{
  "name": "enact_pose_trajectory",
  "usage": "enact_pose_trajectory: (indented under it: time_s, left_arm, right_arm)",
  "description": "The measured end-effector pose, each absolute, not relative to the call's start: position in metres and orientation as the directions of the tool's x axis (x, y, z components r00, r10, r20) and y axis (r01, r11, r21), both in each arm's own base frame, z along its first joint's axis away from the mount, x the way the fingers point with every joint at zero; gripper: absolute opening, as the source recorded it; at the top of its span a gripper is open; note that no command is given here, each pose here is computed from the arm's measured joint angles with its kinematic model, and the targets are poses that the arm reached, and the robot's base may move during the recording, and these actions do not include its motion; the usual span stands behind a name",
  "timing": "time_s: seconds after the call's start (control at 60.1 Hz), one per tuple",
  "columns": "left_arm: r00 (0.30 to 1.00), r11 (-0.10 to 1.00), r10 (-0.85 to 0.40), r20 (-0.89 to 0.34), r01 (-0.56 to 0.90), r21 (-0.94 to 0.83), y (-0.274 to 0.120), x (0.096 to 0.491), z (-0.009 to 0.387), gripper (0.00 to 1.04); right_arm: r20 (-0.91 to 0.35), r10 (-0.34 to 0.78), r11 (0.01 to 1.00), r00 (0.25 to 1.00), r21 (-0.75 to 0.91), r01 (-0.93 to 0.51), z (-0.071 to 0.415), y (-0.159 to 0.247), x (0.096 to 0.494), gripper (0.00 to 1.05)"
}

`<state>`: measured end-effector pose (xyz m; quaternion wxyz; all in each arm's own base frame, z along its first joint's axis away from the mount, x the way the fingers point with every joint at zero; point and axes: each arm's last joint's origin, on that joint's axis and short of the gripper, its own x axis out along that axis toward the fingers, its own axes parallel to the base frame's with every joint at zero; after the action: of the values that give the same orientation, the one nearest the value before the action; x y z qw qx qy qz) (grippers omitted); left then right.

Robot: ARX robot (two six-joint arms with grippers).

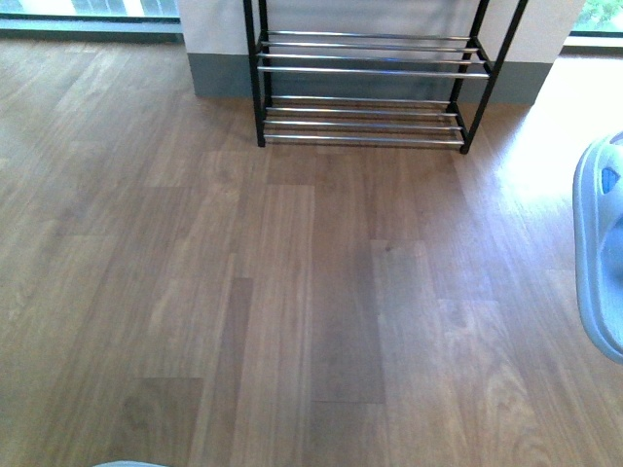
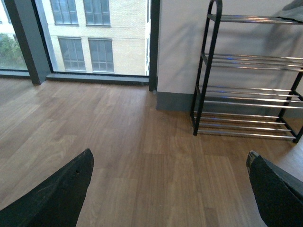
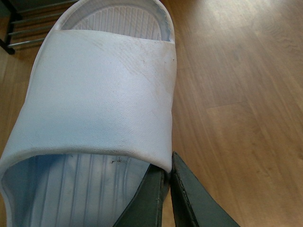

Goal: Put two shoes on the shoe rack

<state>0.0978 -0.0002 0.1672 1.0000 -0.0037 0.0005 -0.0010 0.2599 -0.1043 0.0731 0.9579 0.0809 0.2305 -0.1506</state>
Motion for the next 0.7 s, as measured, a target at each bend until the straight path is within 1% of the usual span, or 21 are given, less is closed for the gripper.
enact_pose_trajectory:
  time_s: [0.266,0.449,0.466,0.483,0.499,0.516,0.532,0.549,0.616,0.699]
  left_arm:
    - [1.000,1.000,-0.005,-0.001,0.005,-0.007,0.000,0.098,0.167,0.95]
    - [1.000,1.000,0.006,-0.009,-0.007,-0.010,0.000,0.098,0.167,0.95]
    - [0.997,0.998,0.045,-0.060,-0.047,-0.035,0.000,0.098,0.166,0.95]
    - [0.996,0.998,0.049,-0.073,-0.052,-0.039,-0.001,0.098,0.166,0.95]
    - [0.981,0.992,0.100,-0.165,-0.111,-0.061,-0.001,0.098,0.166,0.95]
    - [0.973,0.989,0.116,-0.201,-0.132,-0.066,-0.002,0.099,0.166,0.95]
    - [0.937,0.976,0.173,-0.303,-0.204,-0.073,-0.004,0.101,0.168,0.95]
    - [0.915,0.969,0.205,-0.348,-0.240,-0.061,-0.005,0.104,0.170,0.95]
    - [0.876,0.947,0.238,-0.418,-0.304,-0.098,-0.018,0.118,0.176,0.95]
    - [0.872,0.927,0.235,-0.429,-0.333,-0.170,-0.036,0.139,0.185,0.95]
  right_arm:
    - [-0.468,-0.275,0.934,0.840,0.079,0.349,0.073,-0.108,0.258,0.01]
    - [-0.468,-0.264,0.937,0.844,0.083,0.339,0.073,-0.107,0.259,0.01]
    - [-0.468,-0.264,0.937,0.844,0.083,0.339,0.073,-0.107,0.259,0.01]
    - [-0.468,-0.264,0.937,0.844,0.083,0.339,0.073,-0.107,0.259,0.01]
    - [-0.468,-0.263,0.937,0.844,0.083,0.338,0.073,-0.107,0.259,0.01]
    - [-0.467,-0.263,0.937,0.844,0.083,0.338,0.073,-0.107,0.259,0.01]
    - [-0.468,-0.262,0.938,0.844,0.084,0.337,0.073,-0.106,0.259,0.01]
    - [-0.468,-0.261,0.938,0.844,0.083,0.336,0.073,-0.106,0.259,0.01]
    - [-0.468,-0.259,0.939,0.845,0.083,0.334,0.073,-0.106,0.259,0.01]
    - [-0.468,-0.258,0.939,0.845,0.083,0.333,0.073,-0.105,0.259,0.01]
